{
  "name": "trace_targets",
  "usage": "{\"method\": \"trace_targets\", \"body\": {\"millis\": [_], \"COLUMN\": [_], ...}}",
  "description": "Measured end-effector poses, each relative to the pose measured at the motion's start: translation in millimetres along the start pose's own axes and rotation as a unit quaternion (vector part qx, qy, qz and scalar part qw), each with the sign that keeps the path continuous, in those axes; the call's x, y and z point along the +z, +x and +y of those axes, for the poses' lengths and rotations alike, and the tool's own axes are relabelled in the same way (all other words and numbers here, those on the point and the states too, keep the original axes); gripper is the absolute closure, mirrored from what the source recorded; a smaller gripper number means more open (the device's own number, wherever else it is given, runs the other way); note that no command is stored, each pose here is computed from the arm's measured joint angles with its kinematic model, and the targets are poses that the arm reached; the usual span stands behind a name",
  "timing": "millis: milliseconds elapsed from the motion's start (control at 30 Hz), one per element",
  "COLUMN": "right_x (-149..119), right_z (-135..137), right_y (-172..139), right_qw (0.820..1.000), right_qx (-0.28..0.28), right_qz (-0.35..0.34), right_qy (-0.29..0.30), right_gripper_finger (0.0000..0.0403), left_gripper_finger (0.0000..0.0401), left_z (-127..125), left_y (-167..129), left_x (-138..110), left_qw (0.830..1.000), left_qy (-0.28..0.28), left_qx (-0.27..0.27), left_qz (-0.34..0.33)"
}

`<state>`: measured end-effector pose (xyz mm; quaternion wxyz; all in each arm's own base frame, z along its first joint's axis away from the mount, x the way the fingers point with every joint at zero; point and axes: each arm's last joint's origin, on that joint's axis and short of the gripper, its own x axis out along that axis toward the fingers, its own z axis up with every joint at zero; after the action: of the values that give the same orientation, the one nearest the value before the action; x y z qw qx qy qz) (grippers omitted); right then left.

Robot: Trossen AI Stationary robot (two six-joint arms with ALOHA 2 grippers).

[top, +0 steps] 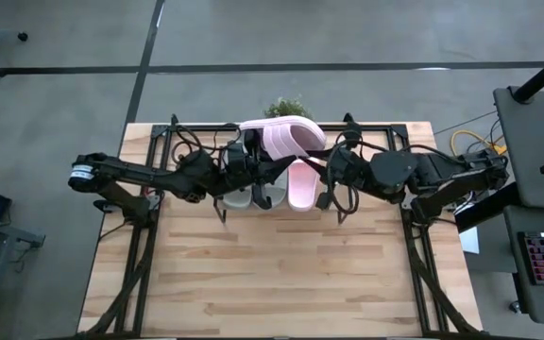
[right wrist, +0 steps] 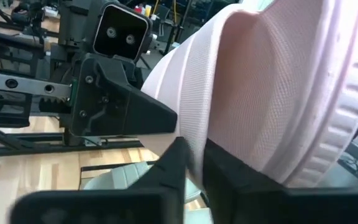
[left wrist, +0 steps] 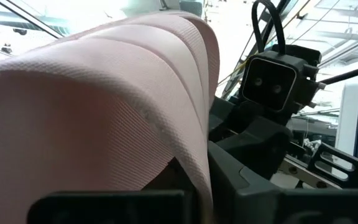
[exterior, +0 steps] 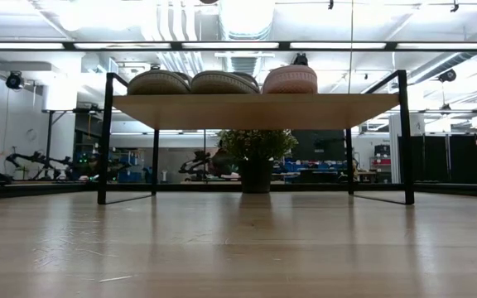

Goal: Pick and place slides into the shelf
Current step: Put the right pink slipper on the shelf

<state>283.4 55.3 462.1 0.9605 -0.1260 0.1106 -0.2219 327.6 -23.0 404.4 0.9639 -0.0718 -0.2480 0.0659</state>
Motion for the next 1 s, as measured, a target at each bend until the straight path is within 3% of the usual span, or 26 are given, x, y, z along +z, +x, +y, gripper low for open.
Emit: {"method": "trace_targets", "body": {"millis": [133, 700, 1000], "right_x": [-0.2, 7.1, 6.5], "right_z": [0.2, -8.6, -8.7], "right_y": [0.1, -7.9, -6.5], "right_qw": [1.000, 1.000, 1.000], "right_qx": [0.001, -0.010, -0.025], "right_qz": [0.001, -0.020, -0.016], "right_qy": [0.001, 0.011, 0.010], "right_gripper_finger": [0.0390, 0.0394, 0.0394], "left_gripper_finger": [0.0401, 0.0399, 0.0323], "left_z": [0.0, -0.3, -0.4], "left_y": [0.0, -0.4, -1.0], "left_x": [0.0, 5.3, 7.7], "left_qw": [1.000, 1.000, 1.000], "left_qy": [-0.002, -0.007, -0.008], "left_qx": [0.000, -0.003, -0.003], "left_qz": [0.000, -0.010, -0.015]}}
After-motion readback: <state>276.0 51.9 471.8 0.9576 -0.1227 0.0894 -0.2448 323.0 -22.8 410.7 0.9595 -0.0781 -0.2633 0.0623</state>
